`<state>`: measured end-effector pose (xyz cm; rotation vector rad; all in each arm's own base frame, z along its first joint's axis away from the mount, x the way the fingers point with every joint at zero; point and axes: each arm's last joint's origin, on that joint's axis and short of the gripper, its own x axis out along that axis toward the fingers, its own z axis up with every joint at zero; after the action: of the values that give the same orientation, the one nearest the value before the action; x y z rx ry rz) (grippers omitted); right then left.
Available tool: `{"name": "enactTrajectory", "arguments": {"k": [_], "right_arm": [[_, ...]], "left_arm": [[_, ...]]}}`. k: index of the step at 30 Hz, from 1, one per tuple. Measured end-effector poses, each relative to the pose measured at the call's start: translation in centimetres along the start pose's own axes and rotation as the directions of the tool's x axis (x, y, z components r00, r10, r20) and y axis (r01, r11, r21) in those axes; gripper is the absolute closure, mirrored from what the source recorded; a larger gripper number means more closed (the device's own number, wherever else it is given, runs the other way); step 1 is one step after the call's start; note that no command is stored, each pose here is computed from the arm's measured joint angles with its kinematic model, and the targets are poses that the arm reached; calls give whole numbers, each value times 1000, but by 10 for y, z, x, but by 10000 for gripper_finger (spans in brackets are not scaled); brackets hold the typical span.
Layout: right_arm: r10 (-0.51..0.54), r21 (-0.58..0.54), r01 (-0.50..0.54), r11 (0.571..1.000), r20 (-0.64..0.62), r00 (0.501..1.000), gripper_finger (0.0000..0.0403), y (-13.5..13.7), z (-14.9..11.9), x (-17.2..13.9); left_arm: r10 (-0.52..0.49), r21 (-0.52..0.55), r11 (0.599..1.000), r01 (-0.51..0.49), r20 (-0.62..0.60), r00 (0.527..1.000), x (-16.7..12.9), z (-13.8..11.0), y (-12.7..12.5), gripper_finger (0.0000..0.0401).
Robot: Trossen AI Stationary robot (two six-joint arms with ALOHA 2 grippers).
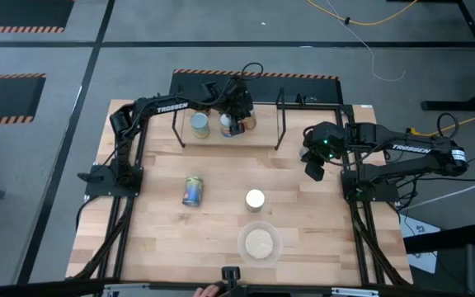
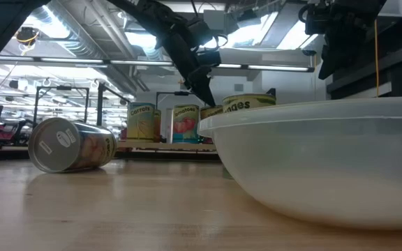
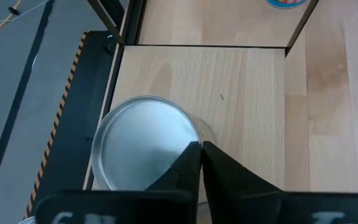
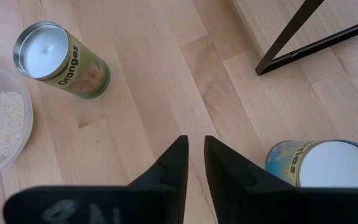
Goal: Pick and place cans onto a shelf
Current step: Put the canned pineapple on the shelf
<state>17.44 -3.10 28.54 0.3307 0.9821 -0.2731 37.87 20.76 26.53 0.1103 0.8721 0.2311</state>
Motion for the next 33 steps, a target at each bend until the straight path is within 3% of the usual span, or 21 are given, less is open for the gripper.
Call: {"name": "enactTrajectory", "arguments": {"k": [10, 20, 33], "right_arm": [[0, 0, 0, 1000, 0, 1000, 345, 0, 0, 0], [0, 0, 0, 1000, 0, 1000, 345, 0, 0, 0], [0, 0, 0, 1000, 0, 1000, 345, 0, 0, 0]], "left_arm": [[0, 16, 1000, 0, 0, 1000, 0, 0, 0, 344], [-4, 34, 999, 4, 26, 1000, 1, 5, -7, 345], [-59, 94, 994, 55, 34, 998, 2, 16, -40, 352]]}}
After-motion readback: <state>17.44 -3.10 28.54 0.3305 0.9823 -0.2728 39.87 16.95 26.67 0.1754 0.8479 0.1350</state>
